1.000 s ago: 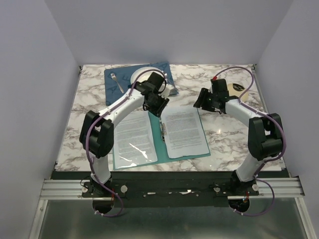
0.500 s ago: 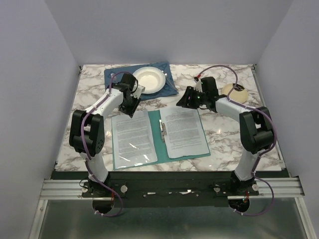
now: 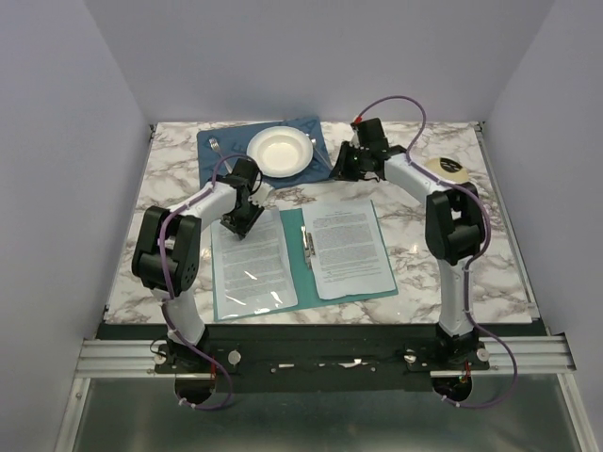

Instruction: Put the files into the folder

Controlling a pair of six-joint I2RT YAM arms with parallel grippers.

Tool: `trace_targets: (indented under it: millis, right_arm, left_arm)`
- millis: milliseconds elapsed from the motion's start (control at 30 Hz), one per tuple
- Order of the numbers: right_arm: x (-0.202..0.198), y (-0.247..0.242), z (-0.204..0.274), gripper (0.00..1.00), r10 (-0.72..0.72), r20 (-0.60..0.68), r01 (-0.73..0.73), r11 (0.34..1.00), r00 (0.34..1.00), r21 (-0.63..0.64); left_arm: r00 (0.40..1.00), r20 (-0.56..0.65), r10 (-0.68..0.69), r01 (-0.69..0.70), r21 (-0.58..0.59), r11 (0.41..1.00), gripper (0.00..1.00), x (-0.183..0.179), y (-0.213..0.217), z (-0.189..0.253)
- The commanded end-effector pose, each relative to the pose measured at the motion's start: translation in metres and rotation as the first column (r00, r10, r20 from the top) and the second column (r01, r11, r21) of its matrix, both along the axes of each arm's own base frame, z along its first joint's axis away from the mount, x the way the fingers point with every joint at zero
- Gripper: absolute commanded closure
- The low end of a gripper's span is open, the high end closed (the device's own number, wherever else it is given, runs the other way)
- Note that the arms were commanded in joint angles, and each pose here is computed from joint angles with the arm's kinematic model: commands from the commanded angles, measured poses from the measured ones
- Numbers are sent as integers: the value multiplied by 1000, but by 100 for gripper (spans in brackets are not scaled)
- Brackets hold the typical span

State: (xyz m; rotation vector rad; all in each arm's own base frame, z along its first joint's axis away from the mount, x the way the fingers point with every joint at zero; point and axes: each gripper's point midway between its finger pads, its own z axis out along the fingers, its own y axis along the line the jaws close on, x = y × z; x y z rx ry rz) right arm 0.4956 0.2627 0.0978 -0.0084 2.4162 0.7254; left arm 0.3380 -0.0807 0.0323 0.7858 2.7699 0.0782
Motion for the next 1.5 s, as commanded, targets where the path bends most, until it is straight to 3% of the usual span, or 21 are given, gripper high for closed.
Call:
trace_targets:
  millis: [0,533,900,1467]
  right_arm:
    - [-24,1,-40,72,1,-114,-20,986,993,-163]
    - [-26,6,-66,78,-50,-204,-25,938,978,-346]
    - [-45,4,-79,78,-25,-284,-82,929,959,-360]
    - [-71,-4,-74,81,-34,-287,-70,936,957,-345]
  left_arm:
    - [999,28,-33,31,57,998,54,7,6,-10]
    - [996,48,-76,73,58,996,55,4,-2,-5]
    - [996,60,-70,67,64,996,55,1,1,-2]
    - [995,85,-61,56,54,997,57,1,0,3]
